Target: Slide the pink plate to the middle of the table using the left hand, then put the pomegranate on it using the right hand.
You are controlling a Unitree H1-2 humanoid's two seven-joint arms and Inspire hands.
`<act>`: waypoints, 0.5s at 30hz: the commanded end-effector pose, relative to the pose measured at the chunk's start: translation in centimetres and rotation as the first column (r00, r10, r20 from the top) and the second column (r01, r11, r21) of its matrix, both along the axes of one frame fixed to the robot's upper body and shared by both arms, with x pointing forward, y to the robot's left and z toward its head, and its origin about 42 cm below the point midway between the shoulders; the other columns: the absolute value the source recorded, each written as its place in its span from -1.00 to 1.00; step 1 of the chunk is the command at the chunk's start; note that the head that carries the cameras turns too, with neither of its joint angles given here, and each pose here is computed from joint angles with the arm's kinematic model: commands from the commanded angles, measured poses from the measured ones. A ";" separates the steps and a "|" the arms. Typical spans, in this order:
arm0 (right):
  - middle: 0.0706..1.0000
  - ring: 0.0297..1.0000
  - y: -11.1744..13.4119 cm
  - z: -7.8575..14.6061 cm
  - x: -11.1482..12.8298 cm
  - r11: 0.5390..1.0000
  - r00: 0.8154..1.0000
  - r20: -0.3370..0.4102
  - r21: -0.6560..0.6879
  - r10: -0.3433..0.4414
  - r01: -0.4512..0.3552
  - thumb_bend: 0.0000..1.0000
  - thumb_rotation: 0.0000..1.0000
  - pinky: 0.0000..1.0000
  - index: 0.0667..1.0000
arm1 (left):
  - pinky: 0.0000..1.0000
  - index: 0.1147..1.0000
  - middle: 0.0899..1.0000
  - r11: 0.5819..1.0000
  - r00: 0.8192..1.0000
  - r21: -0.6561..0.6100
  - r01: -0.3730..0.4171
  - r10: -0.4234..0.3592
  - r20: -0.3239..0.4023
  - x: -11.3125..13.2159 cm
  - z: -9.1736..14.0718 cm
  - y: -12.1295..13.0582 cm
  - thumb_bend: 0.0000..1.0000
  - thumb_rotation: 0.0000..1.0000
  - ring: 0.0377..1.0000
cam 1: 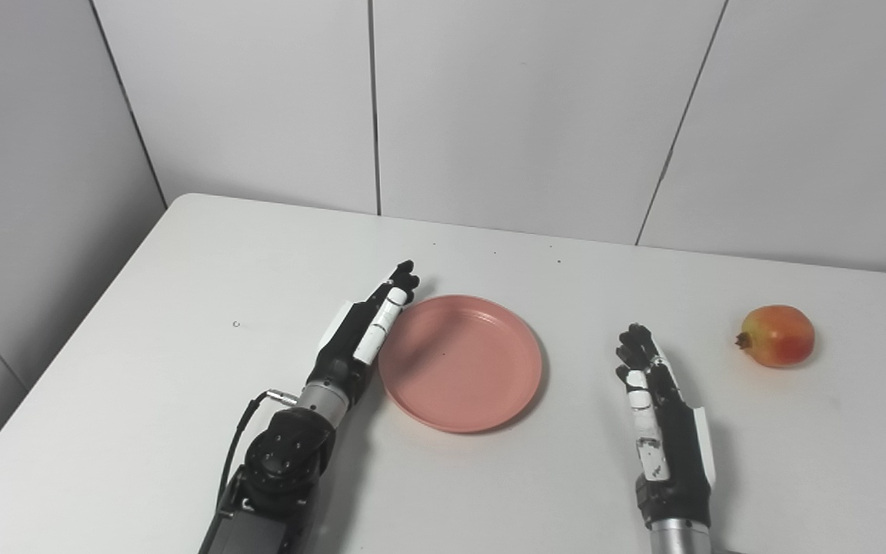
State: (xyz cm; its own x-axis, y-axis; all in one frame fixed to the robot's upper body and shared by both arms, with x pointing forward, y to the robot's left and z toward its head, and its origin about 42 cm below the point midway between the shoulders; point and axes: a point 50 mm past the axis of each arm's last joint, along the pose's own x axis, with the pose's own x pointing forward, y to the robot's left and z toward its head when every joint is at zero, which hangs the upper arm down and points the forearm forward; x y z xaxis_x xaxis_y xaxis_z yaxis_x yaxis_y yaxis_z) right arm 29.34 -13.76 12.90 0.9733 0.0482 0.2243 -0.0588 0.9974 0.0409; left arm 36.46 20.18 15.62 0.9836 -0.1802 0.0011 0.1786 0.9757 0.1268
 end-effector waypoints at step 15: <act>0.81 0.84 2.1 0.9 0.3 1.000 0.999 0.032 -0.008 0.004 -0.004 0.06 0.84 0.84 0.81 | 0.87 0.84 0.85 0.996 0.995 -0.080 0.047 -0.040 0.090 -0.7 2.1 -1.3 0.30 1.00 0.86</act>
State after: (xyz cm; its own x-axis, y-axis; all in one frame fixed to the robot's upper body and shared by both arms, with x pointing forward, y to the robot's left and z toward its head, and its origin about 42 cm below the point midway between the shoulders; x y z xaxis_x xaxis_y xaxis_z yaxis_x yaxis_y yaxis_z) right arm 29.27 -12.14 12.88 0.9742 0.0655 0.2162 -0.0714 0.9972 0.0198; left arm 35.52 19.44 16.04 0.9779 -0.2075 0.0259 0.2049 0.9755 0.0806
